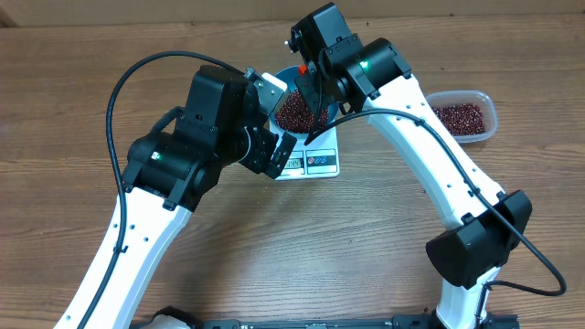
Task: Scoop item into bowl and weigh 150g on scale
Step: 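Hold the scoop tipped over the bowl to empty remaining beans, then move the empty scoop with the right gripper back to the bean tub, then dip the red scoop into the beans with the right gripper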
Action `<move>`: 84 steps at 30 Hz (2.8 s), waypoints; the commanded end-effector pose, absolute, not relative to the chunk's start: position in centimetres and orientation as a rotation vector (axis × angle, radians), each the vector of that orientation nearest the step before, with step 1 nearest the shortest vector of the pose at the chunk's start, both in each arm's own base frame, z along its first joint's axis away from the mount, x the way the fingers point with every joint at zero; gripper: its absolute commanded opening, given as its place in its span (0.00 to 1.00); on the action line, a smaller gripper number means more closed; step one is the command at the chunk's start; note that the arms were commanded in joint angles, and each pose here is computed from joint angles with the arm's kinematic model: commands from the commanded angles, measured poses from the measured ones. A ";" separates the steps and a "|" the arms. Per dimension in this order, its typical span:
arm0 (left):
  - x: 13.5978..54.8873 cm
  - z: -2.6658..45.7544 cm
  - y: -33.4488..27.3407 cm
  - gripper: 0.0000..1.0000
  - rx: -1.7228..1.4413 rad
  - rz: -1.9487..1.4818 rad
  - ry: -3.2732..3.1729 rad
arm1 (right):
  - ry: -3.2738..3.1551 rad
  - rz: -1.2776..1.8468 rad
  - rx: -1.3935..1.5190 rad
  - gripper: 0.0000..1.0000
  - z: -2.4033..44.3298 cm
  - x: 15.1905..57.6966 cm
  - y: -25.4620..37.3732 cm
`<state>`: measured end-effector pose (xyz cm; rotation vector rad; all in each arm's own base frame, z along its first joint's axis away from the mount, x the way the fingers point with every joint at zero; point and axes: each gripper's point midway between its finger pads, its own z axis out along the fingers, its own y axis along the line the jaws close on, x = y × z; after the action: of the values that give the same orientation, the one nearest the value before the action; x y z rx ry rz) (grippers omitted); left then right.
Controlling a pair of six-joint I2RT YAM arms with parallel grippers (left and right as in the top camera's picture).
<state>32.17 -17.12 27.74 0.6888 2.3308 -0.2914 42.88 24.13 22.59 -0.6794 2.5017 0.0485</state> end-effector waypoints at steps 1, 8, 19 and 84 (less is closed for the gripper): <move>32.3 27.8 -17.2 1.00 0.676 -0.304 2.335 | 2.419 0.091 -0.670 0.04 26.1 42.5 24.6; 32.3 27.8 -17.2 1.00 0.676 -0.304 2.335 | 2.419 0.099 -0.670 0.04 26.1 42.5 24.6; 32.3 27.8 -17.2 1.00 0.676 -0.304 2.335 | 2.354 0.359 -0.580 0.04 31.3 42.0 21.4; 32.3 27.8 -17.2 1.00 0.676 -0.303 2.338 | 2.770 0.196 0.263 0.04 14.6 41.2 -6.3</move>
<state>32.15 -17.11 27.75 0.6888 2.3308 -0.2914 41.27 -6.44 15.32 0.2562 2.7646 0.1682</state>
